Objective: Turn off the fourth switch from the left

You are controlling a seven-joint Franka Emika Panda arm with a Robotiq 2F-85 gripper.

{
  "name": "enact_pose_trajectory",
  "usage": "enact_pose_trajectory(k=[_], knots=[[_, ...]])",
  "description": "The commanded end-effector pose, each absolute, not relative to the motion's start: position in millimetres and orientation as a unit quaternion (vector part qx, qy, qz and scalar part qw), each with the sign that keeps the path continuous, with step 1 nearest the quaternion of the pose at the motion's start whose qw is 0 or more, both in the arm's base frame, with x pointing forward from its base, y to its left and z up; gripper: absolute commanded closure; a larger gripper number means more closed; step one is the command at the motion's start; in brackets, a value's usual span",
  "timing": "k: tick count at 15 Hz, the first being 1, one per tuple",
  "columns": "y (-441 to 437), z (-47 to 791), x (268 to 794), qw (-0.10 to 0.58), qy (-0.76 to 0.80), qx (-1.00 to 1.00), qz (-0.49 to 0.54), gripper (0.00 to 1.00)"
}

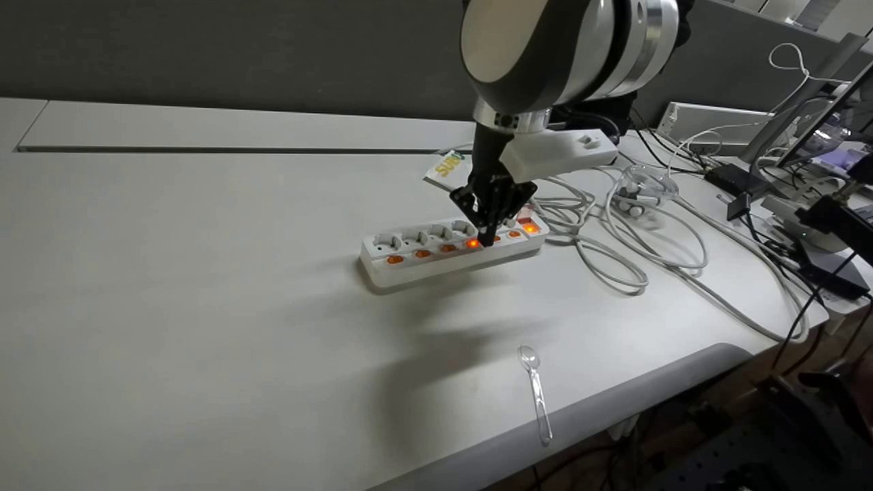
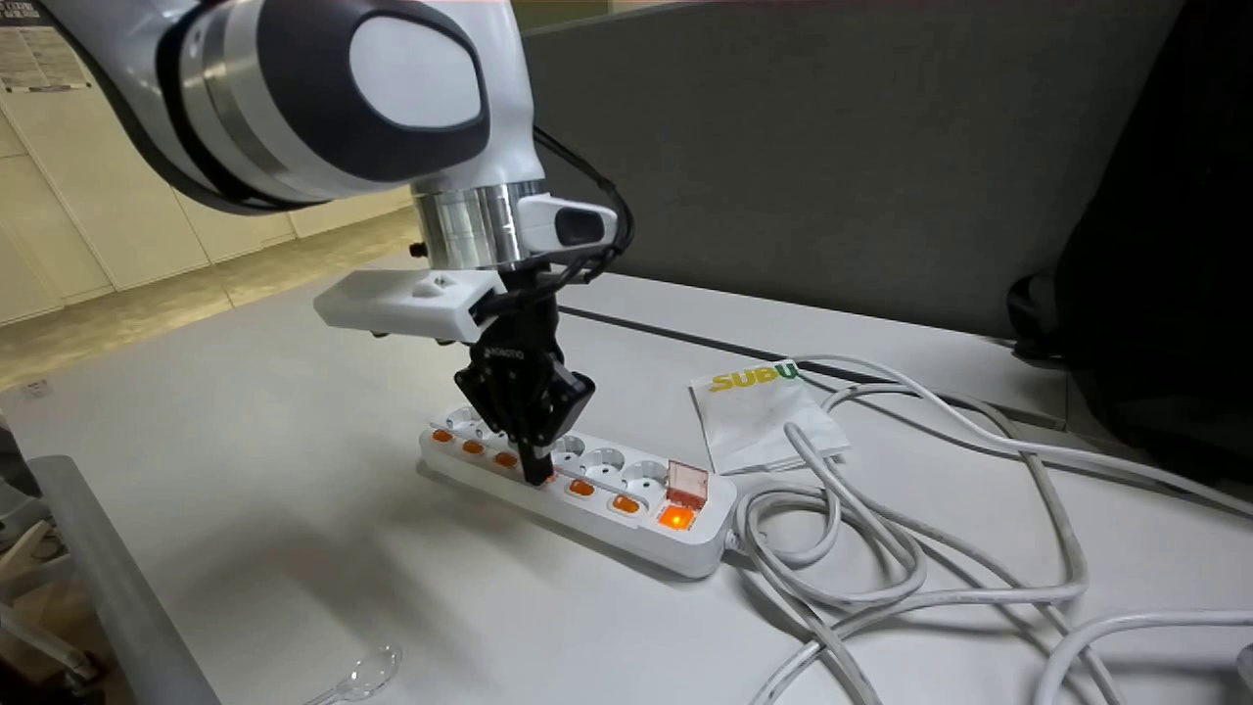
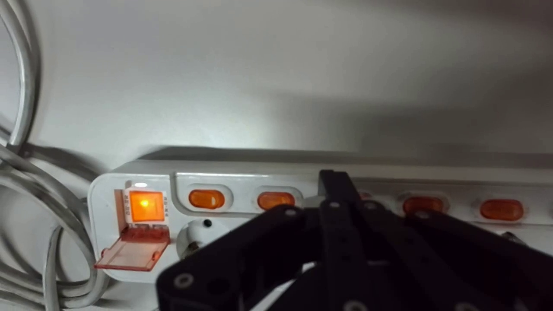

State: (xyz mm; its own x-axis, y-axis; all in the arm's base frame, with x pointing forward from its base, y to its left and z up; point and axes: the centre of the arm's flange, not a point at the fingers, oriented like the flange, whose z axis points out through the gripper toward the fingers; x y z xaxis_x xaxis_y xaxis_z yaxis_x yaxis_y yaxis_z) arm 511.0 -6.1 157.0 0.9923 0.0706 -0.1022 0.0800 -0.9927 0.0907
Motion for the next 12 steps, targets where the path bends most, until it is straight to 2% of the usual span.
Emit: enact_pose_trajectory(k=[1,12], knots=[[-2.4,155.7,515.4,0.06,0.039,0.997,-0.043,1.0],[0.4,153.9,519.5,0.058,0.042,0.997,-0.043,1.0]])
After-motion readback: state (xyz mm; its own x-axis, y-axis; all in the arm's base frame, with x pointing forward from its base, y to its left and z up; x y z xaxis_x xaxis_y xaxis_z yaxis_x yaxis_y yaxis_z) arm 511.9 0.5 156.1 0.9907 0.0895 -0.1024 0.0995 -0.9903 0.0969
